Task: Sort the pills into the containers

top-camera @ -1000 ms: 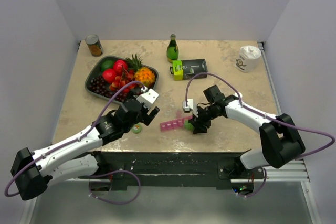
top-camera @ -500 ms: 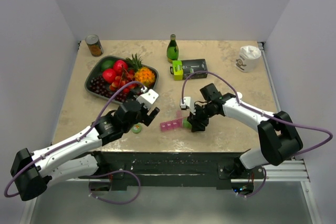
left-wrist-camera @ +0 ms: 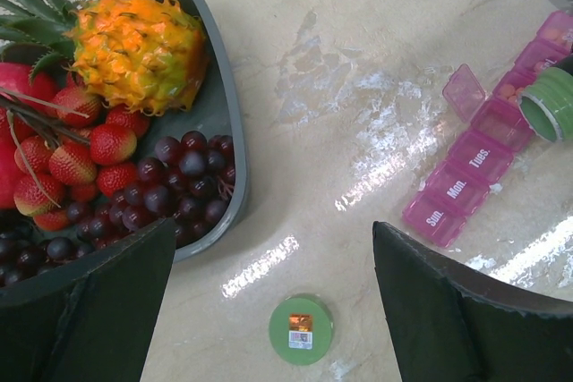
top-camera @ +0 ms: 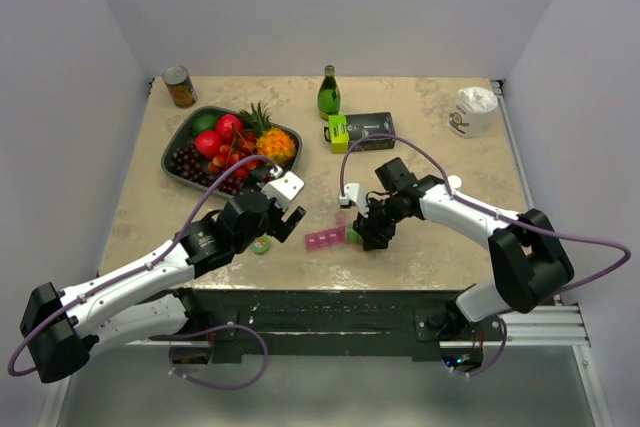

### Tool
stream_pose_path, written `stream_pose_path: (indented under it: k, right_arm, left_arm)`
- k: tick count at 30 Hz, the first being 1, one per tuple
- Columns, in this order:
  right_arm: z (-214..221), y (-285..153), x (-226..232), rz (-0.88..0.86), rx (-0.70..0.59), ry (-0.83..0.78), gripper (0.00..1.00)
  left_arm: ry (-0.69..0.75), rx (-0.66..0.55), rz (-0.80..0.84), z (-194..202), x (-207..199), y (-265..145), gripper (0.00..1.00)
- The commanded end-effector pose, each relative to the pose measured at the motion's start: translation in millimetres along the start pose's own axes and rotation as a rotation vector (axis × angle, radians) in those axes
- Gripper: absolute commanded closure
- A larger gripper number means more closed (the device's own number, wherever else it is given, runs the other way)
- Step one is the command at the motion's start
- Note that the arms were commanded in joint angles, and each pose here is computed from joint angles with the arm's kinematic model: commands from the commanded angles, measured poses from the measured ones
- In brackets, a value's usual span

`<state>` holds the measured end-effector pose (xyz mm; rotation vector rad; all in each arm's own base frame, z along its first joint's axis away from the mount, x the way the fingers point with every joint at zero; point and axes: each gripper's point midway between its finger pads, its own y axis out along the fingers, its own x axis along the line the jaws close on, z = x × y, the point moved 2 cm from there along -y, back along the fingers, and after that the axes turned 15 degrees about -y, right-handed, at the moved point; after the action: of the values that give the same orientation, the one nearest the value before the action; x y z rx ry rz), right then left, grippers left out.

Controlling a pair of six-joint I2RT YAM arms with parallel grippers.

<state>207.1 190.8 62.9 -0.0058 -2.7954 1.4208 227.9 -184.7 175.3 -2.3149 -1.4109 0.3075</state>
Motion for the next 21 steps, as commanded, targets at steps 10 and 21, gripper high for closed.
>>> stream_pose_path:
  k: [10,21]
  right_arm:
    - [-15.1,-6.3,-13.8,0.054,0.025,0.028,1.0]
    - [-14.7,-6.8,-12.7,0.056,0.057,0.036,1.0]
  left_arm:
    - [0.015,-0.018,0.018,-5.4,-2.2,-0.8,0.05]
    - [0.014,-0.019,0.02,-5.7,-2.4,-1.1,0.05]
